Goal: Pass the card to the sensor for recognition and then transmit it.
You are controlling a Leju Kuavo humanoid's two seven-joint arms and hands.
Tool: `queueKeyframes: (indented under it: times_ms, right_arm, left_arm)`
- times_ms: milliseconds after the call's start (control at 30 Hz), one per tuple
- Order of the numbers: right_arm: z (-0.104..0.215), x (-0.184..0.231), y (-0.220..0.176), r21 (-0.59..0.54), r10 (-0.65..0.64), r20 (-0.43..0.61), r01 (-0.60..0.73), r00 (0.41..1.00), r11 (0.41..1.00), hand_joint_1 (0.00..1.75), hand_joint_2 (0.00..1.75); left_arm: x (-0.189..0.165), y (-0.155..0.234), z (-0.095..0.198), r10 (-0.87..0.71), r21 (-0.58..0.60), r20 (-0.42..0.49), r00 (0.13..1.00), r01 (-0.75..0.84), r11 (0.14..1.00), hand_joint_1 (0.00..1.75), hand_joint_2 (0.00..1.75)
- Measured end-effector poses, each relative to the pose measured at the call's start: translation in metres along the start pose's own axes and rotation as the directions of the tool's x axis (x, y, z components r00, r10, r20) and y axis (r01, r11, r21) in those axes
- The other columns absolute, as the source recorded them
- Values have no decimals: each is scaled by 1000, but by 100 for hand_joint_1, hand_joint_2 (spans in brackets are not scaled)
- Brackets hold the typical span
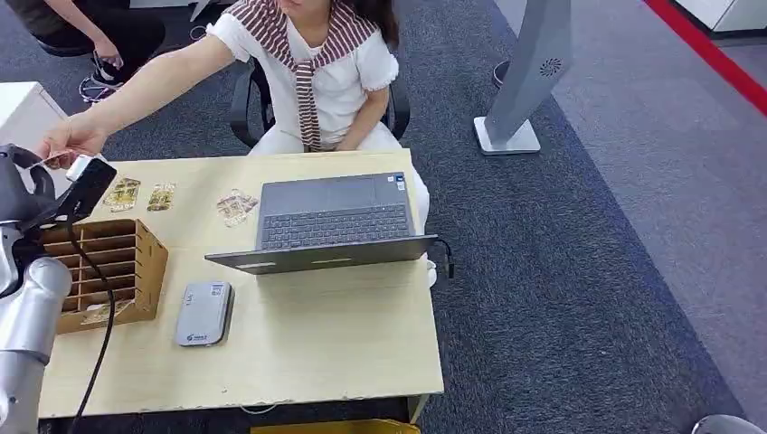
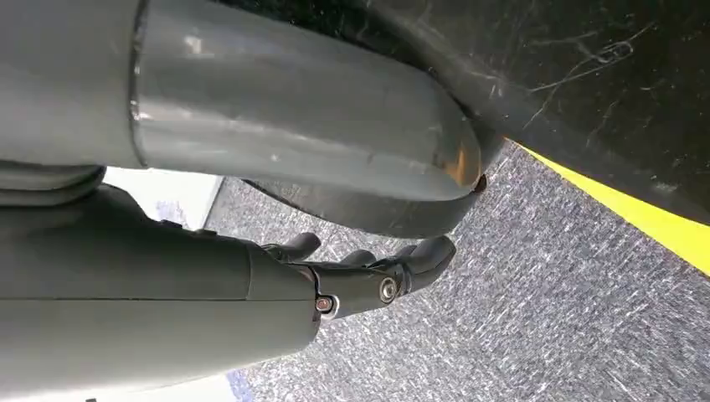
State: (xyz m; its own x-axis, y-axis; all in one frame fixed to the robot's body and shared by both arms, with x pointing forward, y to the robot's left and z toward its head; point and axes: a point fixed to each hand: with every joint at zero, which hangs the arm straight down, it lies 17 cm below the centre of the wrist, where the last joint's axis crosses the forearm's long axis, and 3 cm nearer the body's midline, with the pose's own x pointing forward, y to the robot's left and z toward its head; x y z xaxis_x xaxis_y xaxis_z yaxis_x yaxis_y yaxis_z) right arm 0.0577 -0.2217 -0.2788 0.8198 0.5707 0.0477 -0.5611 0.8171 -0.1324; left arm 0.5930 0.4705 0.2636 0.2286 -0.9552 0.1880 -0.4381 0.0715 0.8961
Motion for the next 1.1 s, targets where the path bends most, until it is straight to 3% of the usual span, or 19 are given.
queueKeyframes:
  times_ms: [500,867,1100]
  right_arm:
    - [0,0,0,-2,6,-1,-6,1000,1000,0,0]
    - [0,2,2,-3,13,1,-13,1000,1000,0,0]
    - [1,1,2,-2,10,1,-10,1000,1000,0,0]
  left_arm:
    - [0,-5,5,19,-15,2,1000,-19,1000,175,175]
    - [39,-11,40,69,-6,111,991,-69,998,175,175]
    - [54,-8,48,82,3,148,986,-84,996,175,175]
